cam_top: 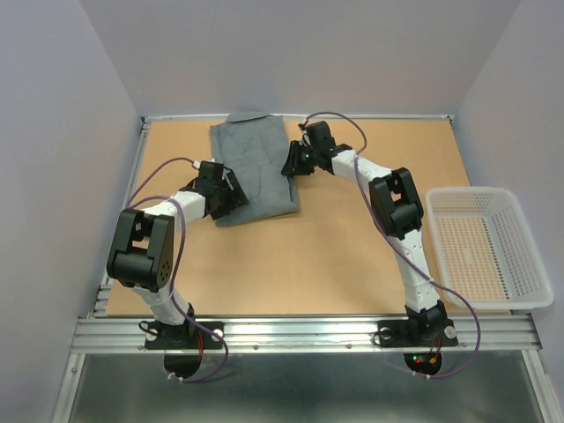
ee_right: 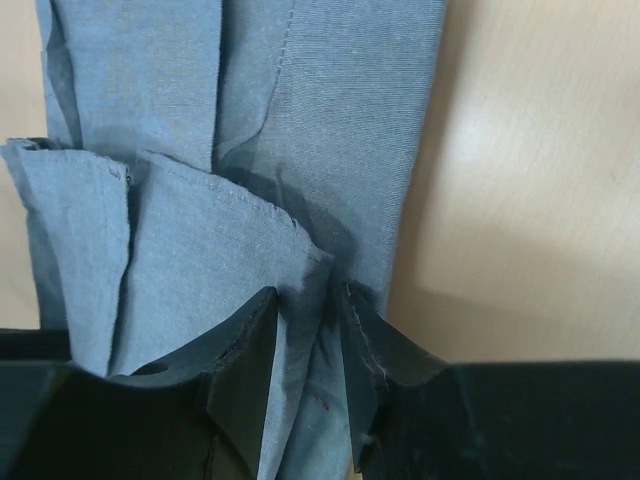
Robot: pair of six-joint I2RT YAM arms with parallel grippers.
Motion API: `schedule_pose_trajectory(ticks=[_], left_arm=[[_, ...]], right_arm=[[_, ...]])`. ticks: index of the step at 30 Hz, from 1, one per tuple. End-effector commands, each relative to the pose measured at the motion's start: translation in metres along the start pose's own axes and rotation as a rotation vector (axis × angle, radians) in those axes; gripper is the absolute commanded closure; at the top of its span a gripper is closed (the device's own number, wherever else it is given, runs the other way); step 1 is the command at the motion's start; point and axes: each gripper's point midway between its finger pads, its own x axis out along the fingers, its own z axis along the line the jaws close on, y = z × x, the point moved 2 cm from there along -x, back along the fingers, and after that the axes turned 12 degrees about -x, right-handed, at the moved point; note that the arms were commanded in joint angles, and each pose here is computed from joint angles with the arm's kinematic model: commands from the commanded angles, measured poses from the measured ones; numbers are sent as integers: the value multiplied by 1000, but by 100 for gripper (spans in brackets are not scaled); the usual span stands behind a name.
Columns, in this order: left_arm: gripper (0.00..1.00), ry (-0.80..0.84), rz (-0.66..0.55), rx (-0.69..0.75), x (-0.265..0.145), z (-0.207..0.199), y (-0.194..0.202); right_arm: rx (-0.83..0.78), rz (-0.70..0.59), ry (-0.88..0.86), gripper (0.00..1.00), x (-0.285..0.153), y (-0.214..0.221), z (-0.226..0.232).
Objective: Fold and stack the long sleeve shirts
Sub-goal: Fold the shirt
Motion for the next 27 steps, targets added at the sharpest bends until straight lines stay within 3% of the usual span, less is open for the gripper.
schedule_pose_trajectory(ticks=[1,8,12,13,20,27], left_arm=[[20,12,-34,29,3,-9,-11],[20,11,-40,39,4,-11,-14],[20,2,-38,56,4,-11,-14],[20,4,-42,61,3,-13,-16],[20,-24,-40,102,1,-10,-15],[19,-29,-39,139,0,-19,-17]], right_arm=[[-72,-120,-75,64,-9,-43,21],[-58,-96,-138,70,-2,-36,27],[-84,-132,-112,96,-8,-48,28],[-99,-154,-89,98,-10,-56,25],[-180,-253,8,99,-27,-92,12],[-188,-237,42,96,-17,-84,-1]])
